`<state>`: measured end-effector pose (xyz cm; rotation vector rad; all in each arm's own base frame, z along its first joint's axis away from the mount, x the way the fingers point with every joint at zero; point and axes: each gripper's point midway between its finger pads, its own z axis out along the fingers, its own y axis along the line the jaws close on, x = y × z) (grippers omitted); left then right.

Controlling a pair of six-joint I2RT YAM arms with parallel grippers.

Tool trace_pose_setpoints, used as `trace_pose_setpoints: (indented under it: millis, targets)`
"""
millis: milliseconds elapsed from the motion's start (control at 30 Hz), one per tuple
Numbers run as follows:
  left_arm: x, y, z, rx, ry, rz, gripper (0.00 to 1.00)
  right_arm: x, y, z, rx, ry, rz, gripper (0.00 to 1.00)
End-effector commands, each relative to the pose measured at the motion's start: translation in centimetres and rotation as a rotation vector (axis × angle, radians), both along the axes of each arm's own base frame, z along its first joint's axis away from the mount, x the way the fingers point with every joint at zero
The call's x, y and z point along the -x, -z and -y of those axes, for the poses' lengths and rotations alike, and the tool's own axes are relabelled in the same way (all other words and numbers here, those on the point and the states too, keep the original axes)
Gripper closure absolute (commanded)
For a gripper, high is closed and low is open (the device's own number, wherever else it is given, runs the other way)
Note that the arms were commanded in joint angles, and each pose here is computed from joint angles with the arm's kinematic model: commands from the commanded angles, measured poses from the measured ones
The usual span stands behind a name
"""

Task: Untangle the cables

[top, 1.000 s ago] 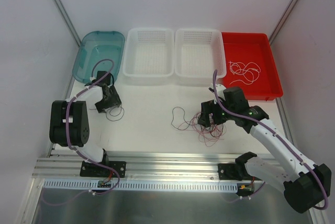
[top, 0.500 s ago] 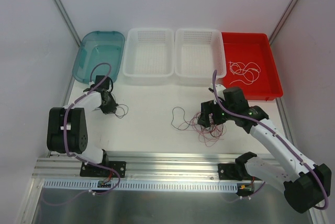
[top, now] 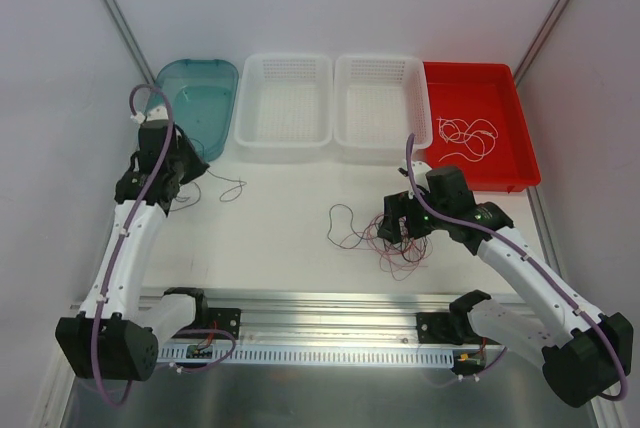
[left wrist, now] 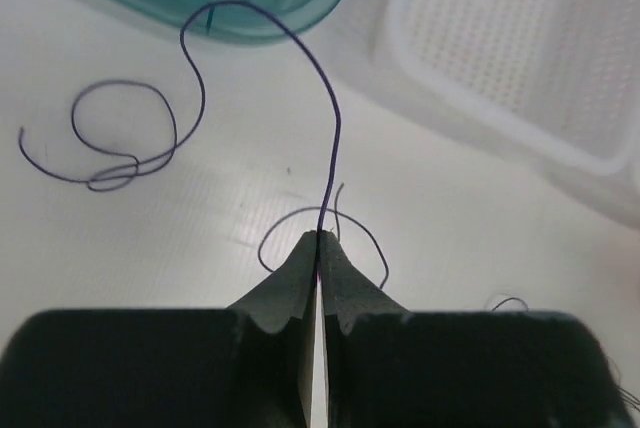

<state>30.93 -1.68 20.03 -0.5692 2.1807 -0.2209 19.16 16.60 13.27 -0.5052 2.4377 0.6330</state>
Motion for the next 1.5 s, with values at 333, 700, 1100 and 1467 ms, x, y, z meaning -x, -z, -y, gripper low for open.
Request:
trace_pose_setpoints:
  millis: [333, 700, 1100, 1467]
  targets:
    - [-2.8, -25.1, 0.5, -0.098, 0.097, 0.497, 1.0, -0.3, -0.5, 0.1, 0.009, -0.007, 0.033, 0.12]
    - [-8.1, -33.9, -0.6, -0.168, 0.059, 0.66, 1.0, -0.2, 0.0, 0.2, 0.023, -0.006, 0.015, 0.12]
    - [-14.8, -31.5, -4.9, -0.299, -0.043, 0.582, 1.0, -0.5, 0.8, 0.1, 0.044, -0.002, -0.017, 0.12]
    - [-18.6, -23.7, -7.8, -0.349, -0.127, 0.388, 1.0, -0.8, 1.4, 0.0, 0.053, -0.002, -0.039, 0.12]
